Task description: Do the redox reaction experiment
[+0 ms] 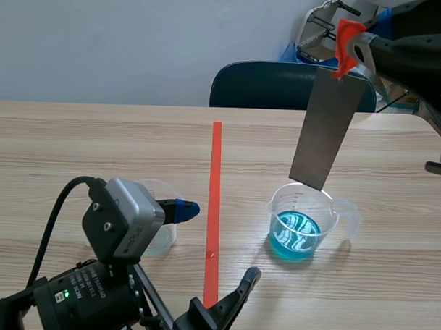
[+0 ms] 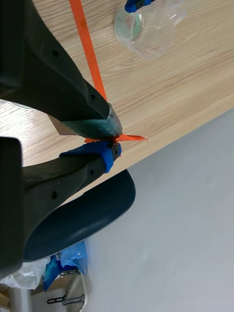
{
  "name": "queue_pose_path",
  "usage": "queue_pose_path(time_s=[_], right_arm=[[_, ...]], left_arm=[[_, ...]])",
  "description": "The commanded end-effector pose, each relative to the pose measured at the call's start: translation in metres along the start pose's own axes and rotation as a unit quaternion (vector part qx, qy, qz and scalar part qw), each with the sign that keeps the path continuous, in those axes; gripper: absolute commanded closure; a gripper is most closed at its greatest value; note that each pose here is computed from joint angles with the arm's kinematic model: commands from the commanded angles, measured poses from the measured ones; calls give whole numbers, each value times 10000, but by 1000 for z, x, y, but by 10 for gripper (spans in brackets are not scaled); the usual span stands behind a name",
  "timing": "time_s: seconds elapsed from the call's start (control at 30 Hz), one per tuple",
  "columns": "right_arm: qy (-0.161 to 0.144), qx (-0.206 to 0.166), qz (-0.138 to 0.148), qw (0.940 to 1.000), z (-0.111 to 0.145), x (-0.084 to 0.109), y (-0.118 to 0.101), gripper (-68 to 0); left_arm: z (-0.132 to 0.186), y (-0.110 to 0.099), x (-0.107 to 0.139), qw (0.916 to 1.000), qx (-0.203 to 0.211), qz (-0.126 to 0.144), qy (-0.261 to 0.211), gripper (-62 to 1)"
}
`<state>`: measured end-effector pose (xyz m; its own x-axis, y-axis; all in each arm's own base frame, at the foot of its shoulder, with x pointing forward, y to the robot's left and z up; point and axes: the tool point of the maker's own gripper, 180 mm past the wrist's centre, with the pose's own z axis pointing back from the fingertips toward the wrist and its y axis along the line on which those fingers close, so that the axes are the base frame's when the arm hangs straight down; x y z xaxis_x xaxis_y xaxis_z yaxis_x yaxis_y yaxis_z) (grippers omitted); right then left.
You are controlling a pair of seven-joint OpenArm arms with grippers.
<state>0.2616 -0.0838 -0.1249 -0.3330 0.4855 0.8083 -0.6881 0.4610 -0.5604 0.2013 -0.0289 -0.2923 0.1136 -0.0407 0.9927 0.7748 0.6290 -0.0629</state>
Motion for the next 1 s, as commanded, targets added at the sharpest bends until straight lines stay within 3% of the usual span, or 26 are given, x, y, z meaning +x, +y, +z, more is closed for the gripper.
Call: queue_pose_path(time_s=[0.0, 0.8, 0.87, 0.97], right_arm=[[-111, 27, 64, 9999, 1, 7, -1, -8], [-111, 27, 64, 9999, 1, 7, -1, -8], [-111, 27, 64, 9999, 1, 7, -1, -8], [-111, 27, 64, 9999, 1, 7, -1, -8]], left_arm=[[-2, 0, 10, 9998, -11, 24, -187, -623], [-2, 0, 10, 9998, -10, 27, -186, -623], [-3, 0, 11, 9998, -1, 23, -202, -545], [-7, 2, 13, 9997, 30, 7, -238, -346]])
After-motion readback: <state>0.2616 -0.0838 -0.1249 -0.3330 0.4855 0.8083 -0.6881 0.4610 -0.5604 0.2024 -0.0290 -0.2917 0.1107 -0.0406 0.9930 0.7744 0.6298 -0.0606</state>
